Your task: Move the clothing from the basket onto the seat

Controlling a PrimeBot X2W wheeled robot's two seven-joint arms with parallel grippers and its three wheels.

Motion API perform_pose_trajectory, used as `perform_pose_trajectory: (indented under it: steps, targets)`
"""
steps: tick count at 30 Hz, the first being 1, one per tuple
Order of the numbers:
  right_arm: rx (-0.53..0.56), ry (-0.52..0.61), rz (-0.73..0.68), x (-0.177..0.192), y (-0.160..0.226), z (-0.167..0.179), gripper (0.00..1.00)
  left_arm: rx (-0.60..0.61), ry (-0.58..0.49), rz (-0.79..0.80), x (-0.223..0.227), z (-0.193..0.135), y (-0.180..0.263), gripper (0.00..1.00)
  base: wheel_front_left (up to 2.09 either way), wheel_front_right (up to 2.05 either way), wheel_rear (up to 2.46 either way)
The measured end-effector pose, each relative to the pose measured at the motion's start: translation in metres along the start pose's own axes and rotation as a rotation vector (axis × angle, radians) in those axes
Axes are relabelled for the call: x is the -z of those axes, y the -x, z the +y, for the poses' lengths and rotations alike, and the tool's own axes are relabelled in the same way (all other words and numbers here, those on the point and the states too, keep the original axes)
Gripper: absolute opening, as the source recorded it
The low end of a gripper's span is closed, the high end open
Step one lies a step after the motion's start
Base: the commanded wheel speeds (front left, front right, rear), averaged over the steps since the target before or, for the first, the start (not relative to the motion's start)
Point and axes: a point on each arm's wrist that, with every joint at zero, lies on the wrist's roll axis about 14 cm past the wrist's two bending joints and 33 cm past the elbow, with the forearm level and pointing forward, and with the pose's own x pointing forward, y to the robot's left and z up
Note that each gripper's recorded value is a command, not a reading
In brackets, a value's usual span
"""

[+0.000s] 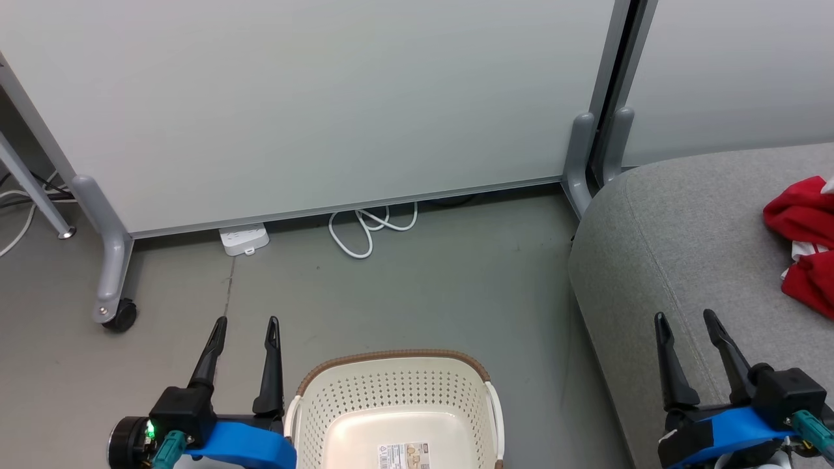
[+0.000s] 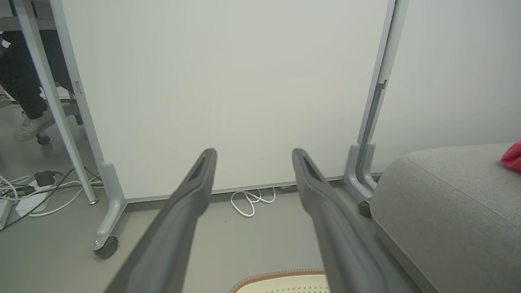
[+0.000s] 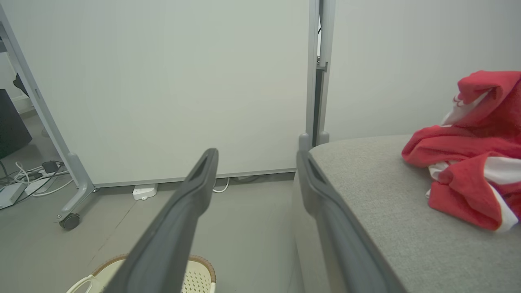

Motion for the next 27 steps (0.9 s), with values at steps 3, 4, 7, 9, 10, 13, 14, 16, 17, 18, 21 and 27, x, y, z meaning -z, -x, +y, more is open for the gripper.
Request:
perform_pose_trajectory:
  steps: [3,4,7,9,10,13,14,16,17,18,21,27]
  targets:
    - [-0.001,-0.001,0.001,0.000,0.000,0.000,1.00,0.001,0.003,0.003,0.001,0.000,0.001,1.00,0.00,0.00,0.00]
    - [-0.001,-0.001,0.002,0.001,0.000,0.000,1.00,0.001,0.006,0.003,0.001,0.000,0.001,1.00,0.00,0.00,0.00]
    - [-0.002,-0.002,0.005,0.002,0.001,0.001,1.00,0.000,0.008,0.003,0.001,0.000,0.001,1.00,0.00,0.00,0.00]
    - [-0.003,-0.002,0.009,0.003,0.001,0.002,0.00,0.001,0.008,0.008,0.003,-0.001,0.002,0.00,0.00,0.00,0.00]
    - [-0.002,-0.004,0.020,0.006,0.002,0.001,0.00,-0.002,0.010,0.020,0.007,0.000,0.003,0.00,0.00,0.00,0.00]
    - [0.007,-0.012,0.079,0.024,0.010,0.000,0.00,-0.013,0.018,0.092,0.028,0.002,0.015,0.00,0.00,0.00,0.00]
    - [0.013,-0.025,0.093,0.028,0.012,-0.001,0.00,-0.019,0.030,0.105,0.031,0.002,0.016,0.00,0.00,0.00,0.00]
    - [0.027,-0.059,0.102,0.029,0.012,-0.003,0.00,-0.033,0.065,0.117,0.034,0.005,0.017,0.00,0.00,0.00,0.00]
    - [0.041,-0.099,0.106,0.030,0.013,-0.005,0.00,-0.048,0.105,0.122,0.035,0.007,0.017,0.00,0.00,0.00,0.00]
    - [0.047,-0.117,0.108,0.030,0.013,-0.006,0.00,-0.055,0.123,0.126,0.035,0.008,0.017,0.00,0.00,0.00,0.00]
    - [0.064,-0.175,0.111,0.031,0.013,-0.007,0.00,-0.078,0.179,0.130,0.036,0.013,0.017,0.00,0.00,0.00,0.00]
    - [0.093,-0.285,0.109,0.030,0.012,-0.010,0.00,-0.110,0.287,0.126,0.034,0.018,0.015,0.00,0.00,0.00,0.00]
